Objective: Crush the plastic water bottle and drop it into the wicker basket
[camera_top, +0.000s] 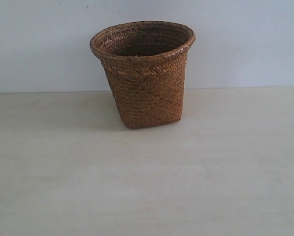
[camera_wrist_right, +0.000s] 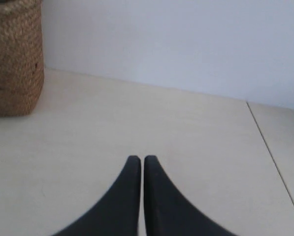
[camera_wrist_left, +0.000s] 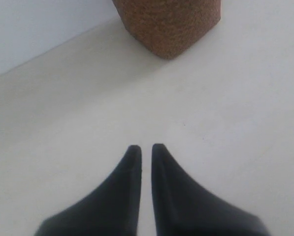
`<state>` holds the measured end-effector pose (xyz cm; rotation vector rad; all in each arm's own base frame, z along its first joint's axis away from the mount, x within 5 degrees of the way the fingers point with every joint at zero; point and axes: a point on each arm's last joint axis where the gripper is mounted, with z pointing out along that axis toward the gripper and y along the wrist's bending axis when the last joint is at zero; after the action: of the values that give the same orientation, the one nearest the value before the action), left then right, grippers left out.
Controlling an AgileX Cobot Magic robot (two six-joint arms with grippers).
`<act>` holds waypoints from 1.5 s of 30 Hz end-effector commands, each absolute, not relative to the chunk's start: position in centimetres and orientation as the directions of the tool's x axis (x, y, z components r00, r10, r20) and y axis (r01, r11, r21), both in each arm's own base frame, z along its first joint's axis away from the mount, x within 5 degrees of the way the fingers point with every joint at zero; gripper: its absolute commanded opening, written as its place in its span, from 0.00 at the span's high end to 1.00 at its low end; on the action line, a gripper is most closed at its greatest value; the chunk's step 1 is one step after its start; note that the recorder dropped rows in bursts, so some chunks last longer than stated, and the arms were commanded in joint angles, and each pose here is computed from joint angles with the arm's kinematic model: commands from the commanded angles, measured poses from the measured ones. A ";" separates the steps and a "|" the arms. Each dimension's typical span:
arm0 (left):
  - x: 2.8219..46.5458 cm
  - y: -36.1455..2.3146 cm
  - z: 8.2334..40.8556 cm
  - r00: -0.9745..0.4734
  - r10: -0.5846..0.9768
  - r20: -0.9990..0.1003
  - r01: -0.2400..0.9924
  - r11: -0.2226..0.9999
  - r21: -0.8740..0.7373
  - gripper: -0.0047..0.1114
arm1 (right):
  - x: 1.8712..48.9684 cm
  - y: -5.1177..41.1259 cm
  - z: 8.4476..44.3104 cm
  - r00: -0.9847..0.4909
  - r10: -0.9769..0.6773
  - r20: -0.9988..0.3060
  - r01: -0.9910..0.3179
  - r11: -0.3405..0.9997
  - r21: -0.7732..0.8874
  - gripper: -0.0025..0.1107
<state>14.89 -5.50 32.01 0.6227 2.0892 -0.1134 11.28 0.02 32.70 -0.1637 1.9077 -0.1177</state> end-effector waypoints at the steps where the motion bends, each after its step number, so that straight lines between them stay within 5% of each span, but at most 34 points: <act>1: 13.0 -5.0 32.0 -0.376 0.272 -0.886 0.432 0.897 0.092 0.92 | 9.8 0.2 32.4 -0.208 -0.109 -0.972 -0.043 0.994 -0.102 0.98; 11: 8.3 -3.4 31.1 -0.163 0.119 -0.979 0.388 0.920 0.047 0.92 | 5.1 0.3 32.5 -0.009 -0.035 -0.999 -0.032 0.999 -0.035 0.98; 21: 6.9 -2.4 28.0 0.049 0.027 -0.998 0.327 0.944 0.041 0.92 | 4.5 0.1 28.1 0.160 -0.001 -0.987 -0.019 1.000 -0.004 0.98; 31: 7.3 -2.4 23.6 -0.021 0.045 -0.999 0.314 0.949 0.036 0.92 | 5.6 0.1 24.0 0.085 -0.008 -0.996 -0.013 1.000 -0.009 0.98; 45: 7.3 -2.4 23.5 -0.029 0.048 -0.998 0.316 0.948 0.036 0.92 | 5.6 0.1 23.6 0.042 0.008 -0.999 -0.018 1.000 0.007 0.98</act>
<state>7.37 -2.48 23.49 0.3090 1.6001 -0.2052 5.68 0.14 23.70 -0.0136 1.5282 0.0168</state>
